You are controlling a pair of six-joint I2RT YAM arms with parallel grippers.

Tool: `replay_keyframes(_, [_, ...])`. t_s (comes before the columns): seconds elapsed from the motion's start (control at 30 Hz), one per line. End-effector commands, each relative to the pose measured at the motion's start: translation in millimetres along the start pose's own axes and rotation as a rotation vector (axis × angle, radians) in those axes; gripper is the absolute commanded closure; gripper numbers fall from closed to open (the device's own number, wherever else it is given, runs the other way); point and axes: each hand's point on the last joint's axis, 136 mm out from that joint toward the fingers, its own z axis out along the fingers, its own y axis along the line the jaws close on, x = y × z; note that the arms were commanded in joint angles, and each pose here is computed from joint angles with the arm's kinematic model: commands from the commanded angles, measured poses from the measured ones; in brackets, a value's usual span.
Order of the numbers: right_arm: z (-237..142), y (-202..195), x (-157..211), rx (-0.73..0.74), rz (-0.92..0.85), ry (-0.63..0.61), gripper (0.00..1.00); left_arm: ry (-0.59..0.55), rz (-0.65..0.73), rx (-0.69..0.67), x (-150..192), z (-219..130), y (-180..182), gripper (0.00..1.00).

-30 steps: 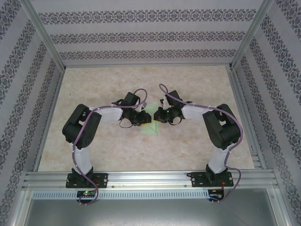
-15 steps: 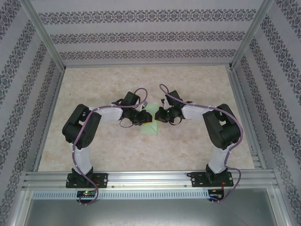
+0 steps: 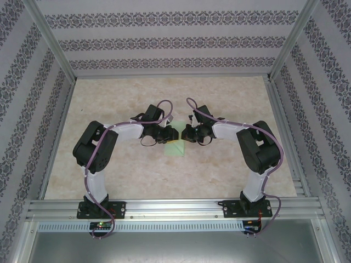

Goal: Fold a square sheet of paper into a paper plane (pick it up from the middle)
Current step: Fold the triangle a second time at the center of the table.

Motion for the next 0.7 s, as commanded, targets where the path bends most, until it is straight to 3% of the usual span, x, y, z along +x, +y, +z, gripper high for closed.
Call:
replay_keyframes(0.0, [3, -10, -3, 0.033, -0.011, -0.009, 0.92, -0.002, 0.027, 0.03, -6, 5, -7, 0.74])
replay_keyframes(0.67, [8, -11, -7, 0.034, -0.011, -0.002, 0.92, 0.016, 0.009, -0.025, -4, 11, 7, 0.75])
